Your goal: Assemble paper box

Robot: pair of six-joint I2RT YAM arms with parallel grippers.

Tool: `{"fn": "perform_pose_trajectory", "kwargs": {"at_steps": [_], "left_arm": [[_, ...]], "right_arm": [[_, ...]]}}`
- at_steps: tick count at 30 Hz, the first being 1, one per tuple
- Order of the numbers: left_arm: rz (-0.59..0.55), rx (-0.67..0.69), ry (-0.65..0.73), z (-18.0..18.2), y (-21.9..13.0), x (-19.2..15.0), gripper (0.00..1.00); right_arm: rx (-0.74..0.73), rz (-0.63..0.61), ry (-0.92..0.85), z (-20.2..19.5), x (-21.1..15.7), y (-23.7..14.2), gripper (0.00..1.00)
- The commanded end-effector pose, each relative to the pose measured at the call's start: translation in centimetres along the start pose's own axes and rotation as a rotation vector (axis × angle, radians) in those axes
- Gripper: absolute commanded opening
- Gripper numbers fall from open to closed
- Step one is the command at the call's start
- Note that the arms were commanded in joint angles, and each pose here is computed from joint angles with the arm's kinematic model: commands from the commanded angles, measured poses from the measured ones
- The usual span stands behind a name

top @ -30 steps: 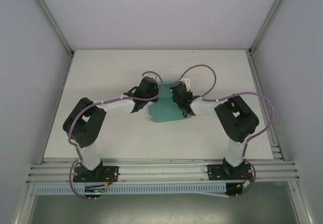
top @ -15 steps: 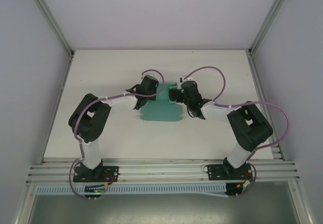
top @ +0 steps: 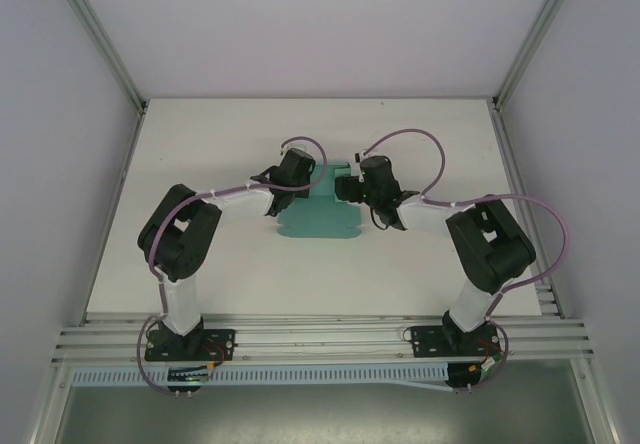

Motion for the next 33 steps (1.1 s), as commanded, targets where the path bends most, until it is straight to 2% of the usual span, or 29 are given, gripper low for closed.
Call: {"fn": "perform_pose_trajectory", "kwargs": {"at_steps": [1,6,13,15,18,21,28,31,33], "left_arm": [[0.171,0.086,0.103,1.8,1.5,-4.5,0.0],[0.164,0.074,0.108,1.7,1.3,-4.4,0.0],[0.151,0.06,0.114,1.7,1.0,-4.3,0.0],[0.148,0.064,0.116,1.7,0.9,-4.2,0.0],[0.149,0.071,0.12,1.9,0.9,-4.3,0.0],[0.146,0.075,0.12,1.9,0.8,-4.2,0.0],[0.134,0.069,0.116,1.8,0.4,-4.0,0.0],[0.132,0.081,0.118,1.8,0.2,-3.8,0.0],[0.131,0.095,0.119,1.9,0.0,-3.7,0.0]], "right_arm": [[0.022,0.083,-0.006,-0.7,-1.2,1.0,0.7],[-0.024,0.119,-0.004,-1.4,-2.1,2.2,0.7],[-0.102,0.097,0.007,-1.9,-0.8,3.5,0.56],[-0.127,0.099,0.007,-2.0,-0.6,3.8,0.51],[-0.156,0.088,0.017,-2.3,-0.4,3.8,0.33],[-0.19,0.096,0.008,-2.7,-0.5,3.5,0.23],[-0.279,0.163,-0.002,-3.7,-1.9,3.8,0.2],[-0.406,0.21,-0.019,-4.6,-2.3,3.8,0.12],[-0.514,0.237,-0.035,-5.5,-2.3,3.3,0.1]]}}
Point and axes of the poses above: each hand's point on the last joint's axis, 136 mm out from that joint toward the fingers, its own y axis out along the fingers, its own z axis along the line the jaws close on, x = y × z, the point moved 6 cm from there along -y, back along the fingers
